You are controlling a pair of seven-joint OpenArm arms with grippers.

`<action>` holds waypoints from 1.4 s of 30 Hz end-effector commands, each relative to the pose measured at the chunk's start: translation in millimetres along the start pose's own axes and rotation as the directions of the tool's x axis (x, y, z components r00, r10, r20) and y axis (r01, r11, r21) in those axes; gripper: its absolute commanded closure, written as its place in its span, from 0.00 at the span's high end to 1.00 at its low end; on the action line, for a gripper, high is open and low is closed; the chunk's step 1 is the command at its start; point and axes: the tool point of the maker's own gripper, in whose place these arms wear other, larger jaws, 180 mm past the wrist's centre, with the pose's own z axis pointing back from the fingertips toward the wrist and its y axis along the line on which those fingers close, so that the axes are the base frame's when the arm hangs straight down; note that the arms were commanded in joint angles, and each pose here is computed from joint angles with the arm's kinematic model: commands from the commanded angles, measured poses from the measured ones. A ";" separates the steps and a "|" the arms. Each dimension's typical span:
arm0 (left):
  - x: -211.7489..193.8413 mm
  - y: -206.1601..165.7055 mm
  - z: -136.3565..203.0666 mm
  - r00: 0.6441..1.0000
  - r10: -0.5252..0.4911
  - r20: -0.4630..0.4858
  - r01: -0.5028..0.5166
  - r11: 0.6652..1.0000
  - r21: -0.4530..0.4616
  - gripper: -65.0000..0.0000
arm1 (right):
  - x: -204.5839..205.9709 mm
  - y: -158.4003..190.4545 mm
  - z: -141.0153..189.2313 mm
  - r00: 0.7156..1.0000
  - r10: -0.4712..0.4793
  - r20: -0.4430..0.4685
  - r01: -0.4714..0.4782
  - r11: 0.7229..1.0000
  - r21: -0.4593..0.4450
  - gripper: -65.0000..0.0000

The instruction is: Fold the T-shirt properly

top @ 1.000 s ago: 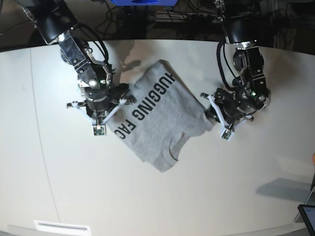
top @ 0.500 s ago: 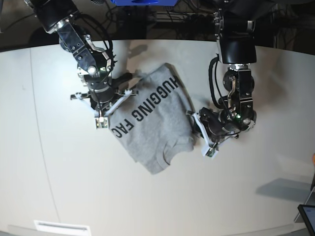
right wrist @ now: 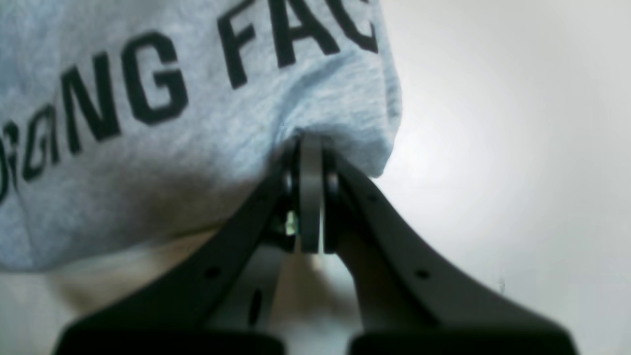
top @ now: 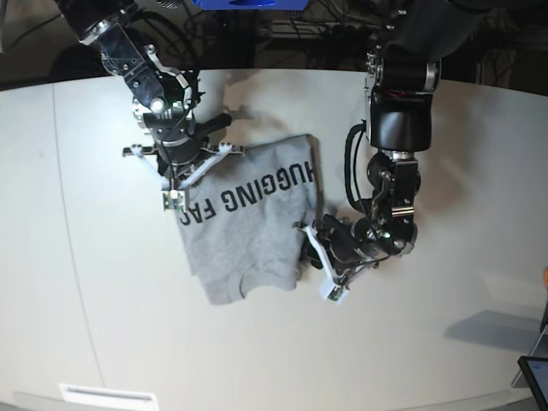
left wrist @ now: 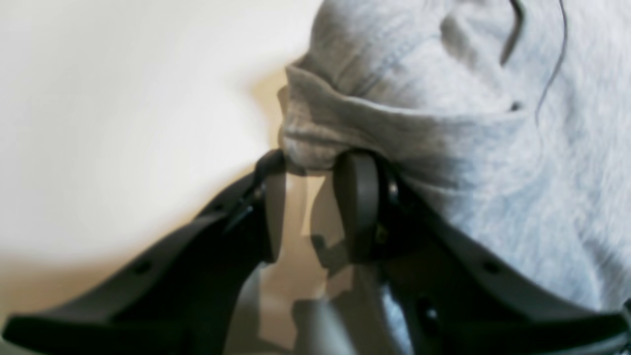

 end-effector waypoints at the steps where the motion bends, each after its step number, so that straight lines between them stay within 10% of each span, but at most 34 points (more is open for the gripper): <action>1: 3.5 -0.6 -2.1 0.999 -0.025 -0.029 0.025 1.000 0.004 0.31 | 15.0 0.4 3.2 0.999 -0.002 0.052 0.002 1.000 0.001 0.00; 20: 30.2 -18.1 -27.2 0.991 -0.117 -0.063 0.118 0.993 0.017 0.31 | 9.0 -14.2 2.6 0.999 0.014 0.041 -0.013 0.999 -0.029 0.00; 42: 38.5 75.5 104.7 0.962 -0.263 -0.070 0.270 0.888 0.372 0.31 | 12.5 -44.3 18.0 0.992 -0.107 0.073 0.115 0.987 -0.112 0.00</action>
